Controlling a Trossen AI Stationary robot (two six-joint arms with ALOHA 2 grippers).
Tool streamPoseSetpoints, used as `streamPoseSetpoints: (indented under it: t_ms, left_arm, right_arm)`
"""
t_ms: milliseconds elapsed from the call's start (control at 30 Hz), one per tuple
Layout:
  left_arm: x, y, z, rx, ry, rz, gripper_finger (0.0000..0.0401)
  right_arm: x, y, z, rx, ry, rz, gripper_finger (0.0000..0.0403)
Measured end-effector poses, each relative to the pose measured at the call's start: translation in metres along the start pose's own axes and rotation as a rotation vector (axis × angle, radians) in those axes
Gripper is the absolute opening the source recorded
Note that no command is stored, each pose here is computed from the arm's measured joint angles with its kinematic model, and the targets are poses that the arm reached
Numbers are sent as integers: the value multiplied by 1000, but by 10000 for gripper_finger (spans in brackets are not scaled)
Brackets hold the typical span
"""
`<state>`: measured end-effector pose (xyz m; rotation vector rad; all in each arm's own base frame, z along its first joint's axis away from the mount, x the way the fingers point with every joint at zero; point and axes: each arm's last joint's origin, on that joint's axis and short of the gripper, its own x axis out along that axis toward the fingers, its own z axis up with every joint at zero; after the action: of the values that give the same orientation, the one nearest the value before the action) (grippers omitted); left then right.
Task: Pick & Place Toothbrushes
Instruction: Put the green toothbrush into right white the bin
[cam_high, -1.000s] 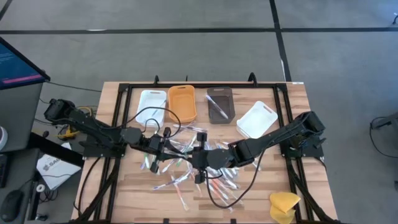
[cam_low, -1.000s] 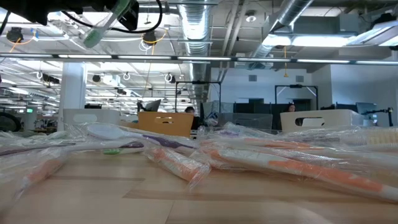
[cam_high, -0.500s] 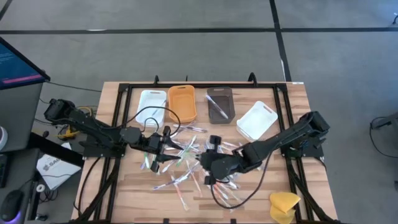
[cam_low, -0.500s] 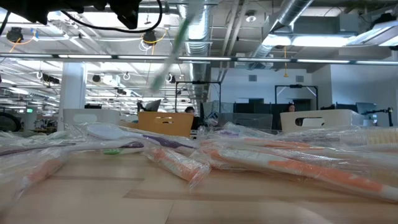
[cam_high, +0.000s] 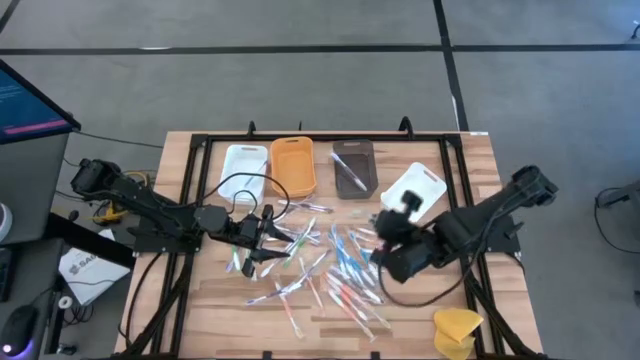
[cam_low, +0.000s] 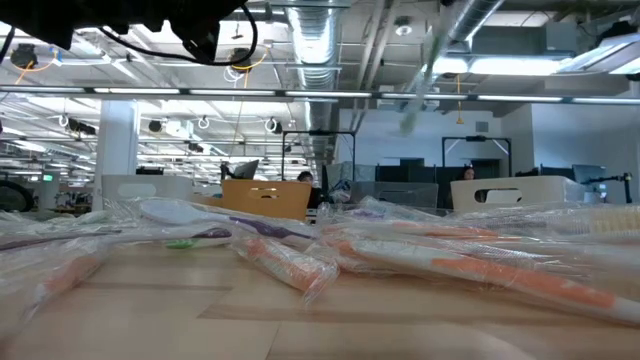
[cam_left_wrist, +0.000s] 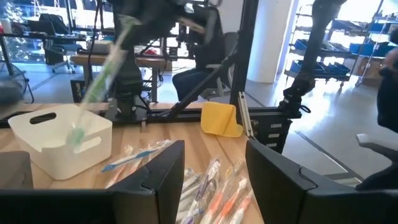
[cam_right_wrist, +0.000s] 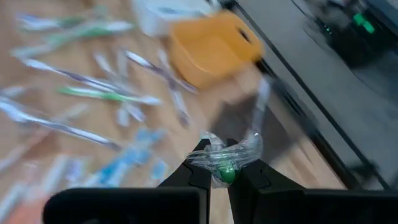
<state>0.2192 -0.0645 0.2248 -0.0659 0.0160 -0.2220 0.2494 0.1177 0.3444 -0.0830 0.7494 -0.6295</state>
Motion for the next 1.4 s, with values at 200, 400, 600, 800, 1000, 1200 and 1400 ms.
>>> streamPoseSetpoints:
  t_ms: [200,400,600,800,1000,1200,1400]
  left_arm:
    - [0,0,0,0,1,1,165]
    - [0,0,0,0,2,1,160]
    - [0,0,-2,1,16,3,159]
    - [0,0,-4,3,44,4,158]
    - [0,0,-4,3,46,5,158]
    - [0,1,-6,4,63,6,158]
    - [0,1,-7,13,71,6,158]
  right_arm:
    - [-3,-30,-15,78,137,-171,19]
    - [3,-34,-14,86,166,-185,19]
    - [13,-35,-13,73,220,-194,19]
    - [22,-43,-9,86,295,-188,19]
    - [34,-53,-11,49,380,-186,19]
    - [29,-78,-34,106,390,-209,19]
    - [26,-100,-65,186,380,-251,19]
